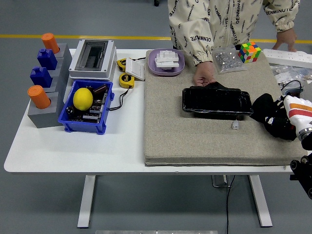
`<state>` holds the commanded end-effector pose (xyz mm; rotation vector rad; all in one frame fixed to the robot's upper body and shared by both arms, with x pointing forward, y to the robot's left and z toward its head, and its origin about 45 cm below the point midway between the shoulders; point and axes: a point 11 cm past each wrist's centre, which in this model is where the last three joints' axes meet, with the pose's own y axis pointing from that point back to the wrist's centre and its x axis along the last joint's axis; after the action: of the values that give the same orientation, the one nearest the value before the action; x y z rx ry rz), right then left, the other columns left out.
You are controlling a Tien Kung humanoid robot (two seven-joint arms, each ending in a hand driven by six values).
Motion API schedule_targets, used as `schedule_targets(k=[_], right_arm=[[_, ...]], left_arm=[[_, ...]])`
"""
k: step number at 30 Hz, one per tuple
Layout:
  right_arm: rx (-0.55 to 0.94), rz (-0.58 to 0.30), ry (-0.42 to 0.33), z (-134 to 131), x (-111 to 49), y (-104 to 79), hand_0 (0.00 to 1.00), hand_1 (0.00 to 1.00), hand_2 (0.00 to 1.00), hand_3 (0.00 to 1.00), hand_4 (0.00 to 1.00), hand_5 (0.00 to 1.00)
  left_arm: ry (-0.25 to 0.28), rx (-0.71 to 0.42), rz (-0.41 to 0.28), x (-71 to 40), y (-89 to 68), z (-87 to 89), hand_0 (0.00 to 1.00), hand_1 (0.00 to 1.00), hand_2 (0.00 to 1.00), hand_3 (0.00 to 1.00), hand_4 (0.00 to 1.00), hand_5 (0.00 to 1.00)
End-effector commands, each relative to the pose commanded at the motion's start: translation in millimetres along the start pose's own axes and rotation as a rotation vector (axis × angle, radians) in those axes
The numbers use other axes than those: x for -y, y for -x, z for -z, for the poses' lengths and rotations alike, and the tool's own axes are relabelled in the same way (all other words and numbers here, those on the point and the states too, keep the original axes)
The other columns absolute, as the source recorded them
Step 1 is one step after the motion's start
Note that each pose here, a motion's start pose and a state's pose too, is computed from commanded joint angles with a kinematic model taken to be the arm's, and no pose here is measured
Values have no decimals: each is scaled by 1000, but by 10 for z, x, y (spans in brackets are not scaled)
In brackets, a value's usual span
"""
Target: Pick the rag up,wipe the panel,place it on the desk
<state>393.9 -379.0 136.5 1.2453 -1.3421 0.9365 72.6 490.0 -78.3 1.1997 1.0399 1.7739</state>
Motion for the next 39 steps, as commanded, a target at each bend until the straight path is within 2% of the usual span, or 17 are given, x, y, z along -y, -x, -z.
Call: schedule_targets(k=[11, 12, 17, 18, 23, 24, 29, 30, 39], right_arm=[[-7, -2, 10, -34, -32, 80, 486, 565, 597, 542, 971, 398], [-8, -6, 12, -36, -31, 78, 446, 527, 540, 506, 928, 374], [-9, -24, 20, -54, -38, 75, 446, 527, 540, 506, 928, 374], [-9, -27, 21, -57, -40, 74, 382, 467, 499, 487, 863, 315], [-10, -43, 27, -73, -49, 67, 382, 467, 499, 487, 863, 315], [-10, -47, 29, -77, -50, 64, 328, 433, 470, 469, 871, 144], [-10, -66, 38, -93, -58, 46, 328, 433, 470, 469, 871, 144], [-9, -69, 41, -99, -60, 42, 314, 417, 456, 463, 950, 73], [-8, -88, 49, -132, -36, -52, 309, 410, 446, 452, 958, 61]], left_arm=[[-2, 0, 1, 0, 1, 11, 606, 642, 660, 561, 628, 446], [-2, 0, 0, 0, 0, 12, 605, 642, 659, 561, 627, 446], [-1, 2, -1, 0, -10, 6, 605, 642, 659, 561, 627, 446], [-1, 2, -2, 0, -12, 7, 605, 642, 660, 560, 627, 445], [-3, 2, -3, 0, -21, 19, 605, 642, 660, 560, 627, 445], [-4, 2, -3, 0, -23, 22, 605, 642, 660, 561, 627, 446], [-4, 4, -4, 0, -26, 23, 605, 642, 660, 561, 627, 446], [-4, 4, -4, 0, -27, 23, 605, 642, 658, 560, 628, 446], [-3, 4, -4, -1, -28, 17, 605, 642, 660, 560, 628, 446]])
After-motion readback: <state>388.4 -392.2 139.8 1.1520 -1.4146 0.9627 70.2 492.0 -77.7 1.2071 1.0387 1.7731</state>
